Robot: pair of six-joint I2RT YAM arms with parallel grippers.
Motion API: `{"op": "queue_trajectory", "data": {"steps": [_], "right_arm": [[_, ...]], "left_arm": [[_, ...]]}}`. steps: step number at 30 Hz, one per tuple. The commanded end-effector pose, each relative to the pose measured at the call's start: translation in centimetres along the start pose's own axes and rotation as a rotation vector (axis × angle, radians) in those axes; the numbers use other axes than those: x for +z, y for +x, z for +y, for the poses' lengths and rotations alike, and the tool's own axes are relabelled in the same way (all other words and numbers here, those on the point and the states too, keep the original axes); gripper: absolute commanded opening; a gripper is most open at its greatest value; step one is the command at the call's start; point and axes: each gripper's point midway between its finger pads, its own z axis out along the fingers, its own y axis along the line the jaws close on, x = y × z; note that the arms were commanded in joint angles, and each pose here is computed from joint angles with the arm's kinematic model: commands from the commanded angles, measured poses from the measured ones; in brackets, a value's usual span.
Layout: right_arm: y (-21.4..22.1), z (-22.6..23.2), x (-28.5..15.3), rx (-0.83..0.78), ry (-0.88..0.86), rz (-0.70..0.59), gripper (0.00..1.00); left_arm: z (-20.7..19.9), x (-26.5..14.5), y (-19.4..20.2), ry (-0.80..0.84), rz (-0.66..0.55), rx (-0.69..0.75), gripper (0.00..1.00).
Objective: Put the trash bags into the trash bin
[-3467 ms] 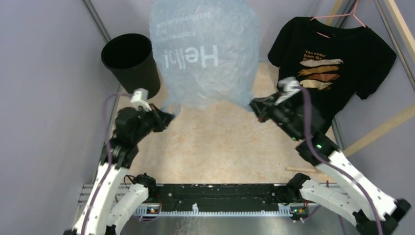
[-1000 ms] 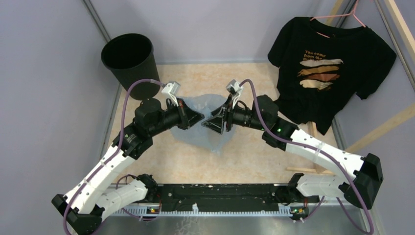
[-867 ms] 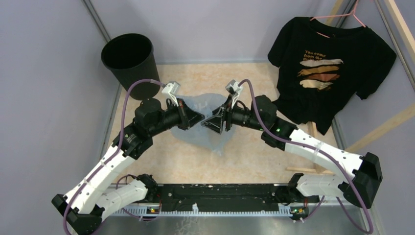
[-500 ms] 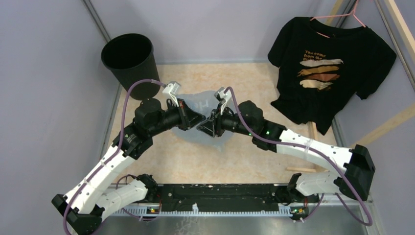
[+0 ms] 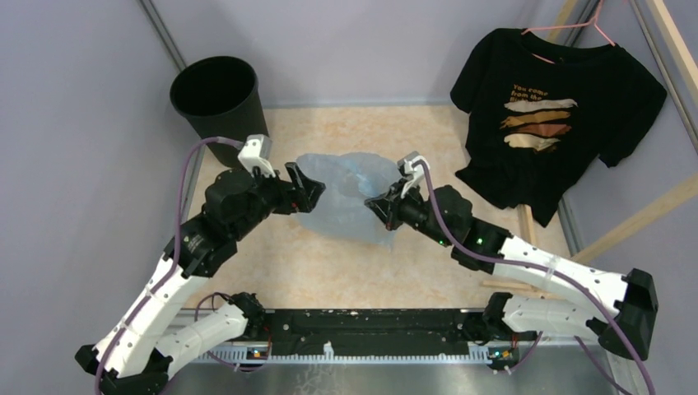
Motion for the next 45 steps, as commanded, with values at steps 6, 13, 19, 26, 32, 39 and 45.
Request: {"op": "queue_trajectory", "data": {"steps": [6,13,19,26,32,39,45], "right_arm": [[-0.7,-8.3,-7.1,-0.19,0.381,-0.072,0.0],[-3.0,-9.1,-10.8,-0.211,0.407,-0.207,0.0],[-3.2,-8.6,-12.0,-0.167,0.367,-0.242,0.0],[-2.2,-8.5,-12.5,-0.146,0.34,-0.23,0.0],[-2.4,-8.0,-12.1,-0.15,0.313,-0.237,0.0],[-1.7,-7.7,-11.2,-0.157,0.294,-0.217,0.0],[-1.6,-7.5,-10.8,-0.16,0.284,-0.21,0.0]], "left_arm": [[6.7,-0.3,-1.7,-0.401,0.004,0.154,0.98],[7.9,3.7,-7.4,-0.502,-0.095,0.173,0.98],[11.3,7.6,-14.9,-0.489,-0.215,0.065,0.98],[16.9,10.5,-22.0,-0.794,-0.32,0.295,0.98],[21.6,13.5,-23.3,-0.946,-0.244,0.405,0.99],[25.2,15.5,-22.0,-1.078,-0.108,0.53,0.92],[26.4,16.8,-19.9,-1.067,-0.017,0.564,0.84]]}}
